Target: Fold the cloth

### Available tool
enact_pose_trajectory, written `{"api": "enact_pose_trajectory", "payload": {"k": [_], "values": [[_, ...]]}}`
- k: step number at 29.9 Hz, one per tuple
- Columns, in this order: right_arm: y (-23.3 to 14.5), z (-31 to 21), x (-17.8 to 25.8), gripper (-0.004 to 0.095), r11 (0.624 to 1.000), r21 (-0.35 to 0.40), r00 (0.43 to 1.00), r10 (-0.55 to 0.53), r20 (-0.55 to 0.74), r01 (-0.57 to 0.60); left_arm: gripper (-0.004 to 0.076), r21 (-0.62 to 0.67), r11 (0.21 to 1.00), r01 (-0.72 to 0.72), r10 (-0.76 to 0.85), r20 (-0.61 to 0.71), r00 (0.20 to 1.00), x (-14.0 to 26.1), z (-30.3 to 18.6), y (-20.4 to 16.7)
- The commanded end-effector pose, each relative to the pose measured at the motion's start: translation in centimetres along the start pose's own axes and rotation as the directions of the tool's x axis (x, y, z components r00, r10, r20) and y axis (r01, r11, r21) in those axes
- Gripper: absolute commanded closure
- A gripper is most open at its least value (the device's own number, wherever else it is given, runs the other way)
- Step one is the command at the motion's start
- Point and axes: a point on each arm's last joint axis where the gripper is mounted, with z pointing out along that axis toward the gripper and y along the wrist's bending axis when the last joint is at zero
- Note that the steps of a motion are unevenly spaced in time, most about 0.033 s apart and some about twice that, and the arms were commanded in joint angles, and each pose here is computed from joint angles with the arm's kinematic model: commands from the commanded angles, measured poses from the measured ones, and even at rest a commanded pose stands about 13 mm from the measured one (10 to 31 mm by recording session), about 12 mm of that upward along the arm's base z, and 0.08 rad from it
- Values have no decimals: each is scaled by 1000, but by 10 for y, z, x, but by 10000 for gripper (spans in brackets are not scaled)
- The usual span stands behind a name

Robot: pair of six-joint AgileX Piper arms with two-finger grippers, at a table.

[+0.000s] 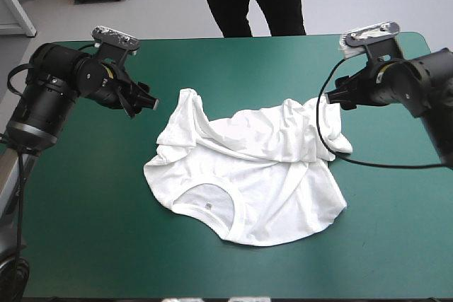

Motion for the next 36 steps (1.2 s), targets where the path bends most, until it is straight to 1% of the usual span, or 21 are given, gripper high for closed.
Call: {"api": "enact_pose_trajectory", "payload": {"k": [1,5,8,11,19,23,27,29,31,32,34,35,36], "values": [[-9,-52,3,206,1000,12,989,8,149,-10,213,12,1000,-6,6,-58,998,19,-3,-2],[-12,-81,13,206,1000,7,978,20,206,-22,213,28,999,-33,36,-139,990,38,35,-10],[-13,-90,19,206,1000,2,980,25,199,-26,213,47,997,-68,76,-212,974,51,66,-15],[-13,-93,24,206,1000,2,985,27,172,-28,213,63,995,-79,93,-249,964,59,90,-20],[-11,-93,24,206,1000,-13,986,18,164,-16,213,94,992,-88,113,-302,947,60,132,-27],[-11,-93,25,206,1000,-15,987,19,159,-16,213,127,989,-73,114,-354,928,63,157,-33],[-10,-91,28,206,1000,-22,991,22,132,-19,213,143,987,-68,121,-406,906,68,177,-37],[-9,-87,34,206,999,-30,993,23,112,-20,219,170,983,-66,132,-412,901,69,182,-40],[-6,-82,42,206,998,-52,996,26,83,-22,255,195,979,-67,144,-412,900,70,183,-42],[-5,-75,48,206,998,-58,998,24,52,-21,293,196,978,-69,146,-414,899,70,184,-42],[-2,-65,60,206,998,-60,1000,16,1,-15,377,198,978,-64,140,-400,906,69,185,-43],[-1,-59,68,206,998,-66,1000,4,-27,-6,443,199,978,-61,137,-396,908,68,185,-43],[0,-51,75,206,998,-67,998,-1,-61,-3,489,200,978,-60,136,-396,908,68,185,-43]]}}
